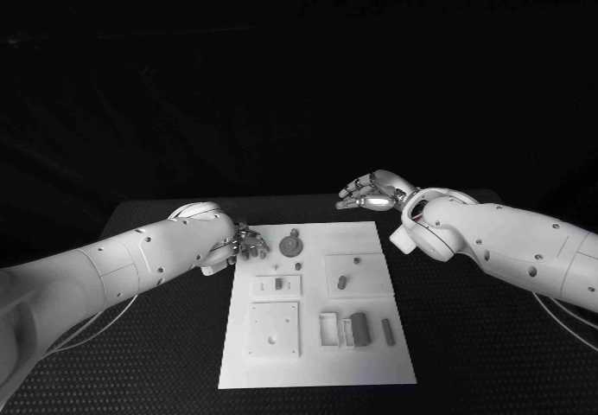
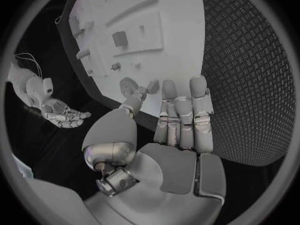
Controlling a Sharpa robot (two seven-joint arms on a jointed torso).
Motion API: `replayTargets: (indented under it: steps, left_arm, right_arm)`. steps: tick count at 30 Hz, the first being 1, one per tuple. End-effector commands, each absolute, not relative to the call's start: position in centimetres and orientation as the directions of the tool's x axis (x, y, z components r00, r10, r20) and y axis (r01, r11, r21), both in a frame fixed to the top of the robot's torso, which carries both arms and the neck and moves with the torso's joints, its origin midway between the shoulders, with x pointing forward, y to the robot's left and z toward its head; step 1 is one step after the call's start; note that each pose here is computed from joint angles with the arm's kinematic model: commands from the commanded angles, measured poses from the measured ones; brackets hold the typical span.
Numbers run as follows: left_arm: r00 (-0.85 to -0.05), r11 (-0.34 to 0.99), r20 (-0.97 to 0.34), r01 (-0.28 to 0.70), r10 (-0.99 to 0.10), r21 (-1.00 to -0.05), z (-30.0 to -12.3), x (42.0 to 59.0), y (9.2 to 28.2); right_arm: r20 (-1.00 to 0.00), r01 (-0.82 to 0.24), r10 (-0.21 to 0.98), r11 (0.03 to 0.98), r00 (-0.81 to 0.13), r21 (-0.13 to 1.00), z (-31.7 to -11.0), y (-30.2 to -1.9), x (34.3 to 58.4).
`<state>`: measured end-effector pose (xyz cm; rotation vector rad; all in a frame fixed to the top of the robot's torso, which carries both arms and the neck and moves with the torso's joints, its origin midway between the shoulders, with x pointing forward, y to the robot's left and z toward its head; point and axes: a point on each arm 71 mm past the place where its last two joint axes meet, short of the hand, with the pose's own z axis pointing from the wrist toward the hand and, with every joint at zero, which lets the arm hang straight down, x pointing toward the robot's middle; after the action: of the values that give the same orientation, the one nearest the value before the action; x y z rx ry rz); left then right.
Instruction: Assemble the parts on the task board
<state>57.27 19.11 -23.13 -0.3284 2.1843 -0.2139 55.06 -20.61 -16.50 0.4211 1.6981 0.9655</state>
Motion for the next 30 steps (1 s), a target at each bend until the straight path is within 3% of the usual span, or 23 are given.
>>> replayTargets:
  steps: [1,30]
  left_arm:
    - [-0.577,0.949,-0.755,-0.142,-0.312,-0.283,-23.14,57.23,18.7]
    - [-0.563,0.942,-0.758,-0.147,-0.33,-0.301,-23.14,57.19,18.77]
  right_arm:
    - [-0.627,-0.193,0.688,0.603,-0.364,0.774,-16.52,-20.44,54.99]
    - [-0.627,-0.191,0.688,0.604,-0.365,0.774,-16.58,-20.51,55.03]
